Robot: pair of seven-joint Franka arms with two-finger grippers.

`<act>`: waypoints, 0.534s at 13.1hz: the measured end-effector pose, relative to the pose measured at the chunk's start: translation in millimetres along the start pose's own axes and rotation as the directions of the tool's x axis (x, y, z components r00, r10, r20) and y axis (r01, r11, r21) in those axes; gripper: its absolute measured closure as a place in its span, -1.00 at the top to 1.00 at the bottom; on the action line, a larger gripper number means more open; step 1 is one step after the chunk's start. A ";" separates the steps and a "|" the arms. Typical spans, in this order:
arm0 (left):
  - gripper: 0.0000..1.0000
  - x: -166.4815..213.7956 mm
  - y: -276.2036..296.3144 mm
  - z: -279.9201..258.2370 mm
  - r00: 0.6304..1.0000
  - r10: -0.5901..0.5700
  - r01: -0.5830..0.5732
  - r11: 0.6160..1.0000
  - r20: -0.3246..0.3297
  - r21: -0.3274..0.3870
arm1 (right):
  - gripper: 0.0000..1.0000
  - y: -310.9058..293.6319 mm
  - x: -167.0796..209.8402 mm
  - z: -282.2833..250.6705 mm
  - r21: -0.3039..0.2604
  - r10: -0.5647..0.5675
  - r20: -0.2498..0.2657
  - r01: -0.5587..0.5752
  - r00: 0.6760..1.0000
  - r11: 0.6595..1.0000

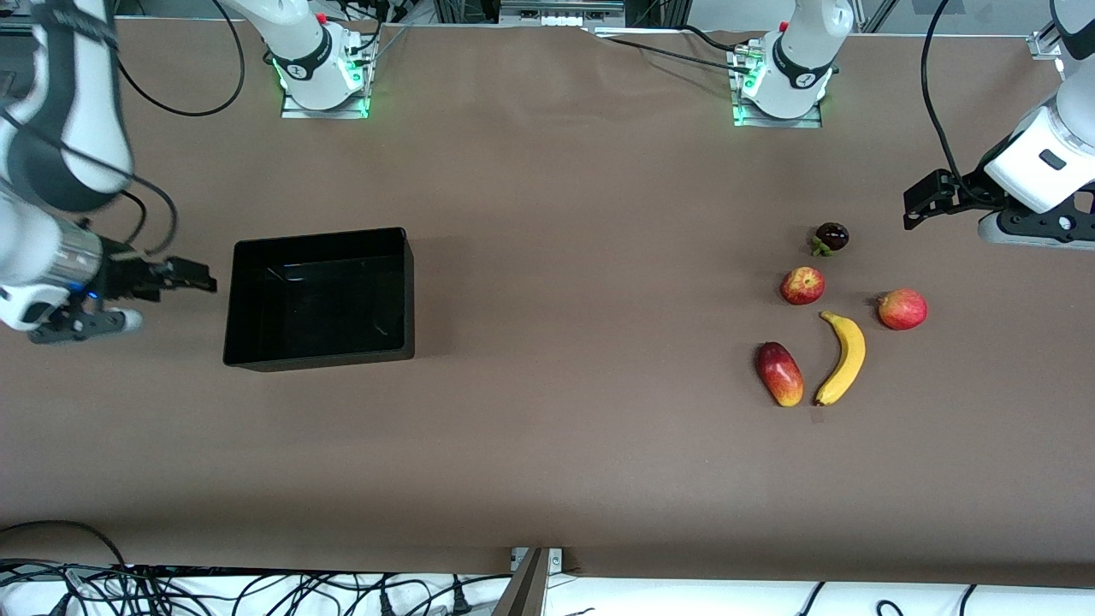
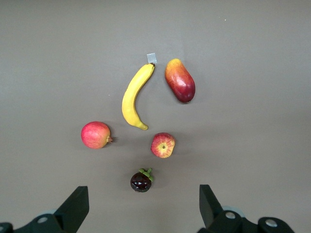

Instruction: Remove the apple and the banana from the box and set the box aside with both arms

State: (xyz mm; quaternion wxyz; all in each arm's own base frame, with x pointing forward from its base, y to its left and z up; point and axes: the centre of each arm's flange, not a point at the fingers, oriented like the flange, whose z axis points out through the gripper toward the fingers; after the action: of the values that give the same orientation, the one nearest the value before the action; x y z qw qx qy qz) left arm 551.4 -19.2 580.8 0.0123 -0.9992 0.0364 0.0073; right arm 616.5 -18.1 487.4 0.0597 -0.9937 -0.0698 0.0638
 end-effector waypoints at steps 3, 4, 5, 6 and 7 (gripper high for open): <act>1.00 0.4 0.0 0.3 1.000 0.000 0.000 1.000 0.000 0.000 | 1.00 -35.6 -22.9 -56.7 -0.043 -0.022 -0.018 0.021 1.000 0.999; 1.00 0.4 0.0 0.3 1.000 0.000 0.000 1.000 0.001 0.000 | 1.00 -44.7 -25.8 -62.5 -0.054 -0.024 -0.024 0.022 0.999 0.998; 1.00 0.5 0.0 0.5 1.000 0.000 0.000 1.000 0.001 0.000 | 1.00 -49.4 -25.9 -62.7 -0.067 -0.029 -0.022 0.028 0.999 0.997; 1.00 0.6 0.0 0.6 1.000 0.000 0.000 1.000 0.001 0.000 | 1.00 -53.0 -24.6 -59.7 -0.074 -0.036 -0.016 0.035 0.999 0.997; 1.00 0.7 0.0 0.7 1.000 0.000 0.000 1.000 0.001 0.000 | 1.00 -56.3 -22.8 -56.1 -0.076 -0.041 -0.009 0.040 0.999 0.996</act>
State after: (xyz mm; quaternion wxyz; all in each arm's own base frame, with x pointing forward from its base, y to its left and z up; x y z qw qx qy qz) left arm 552.1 -19.2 580.0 0.0123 -0.9992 0.0364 0.0079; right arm 594.3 27.7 552.5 0.0235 -0.9940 -0.0920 0.0545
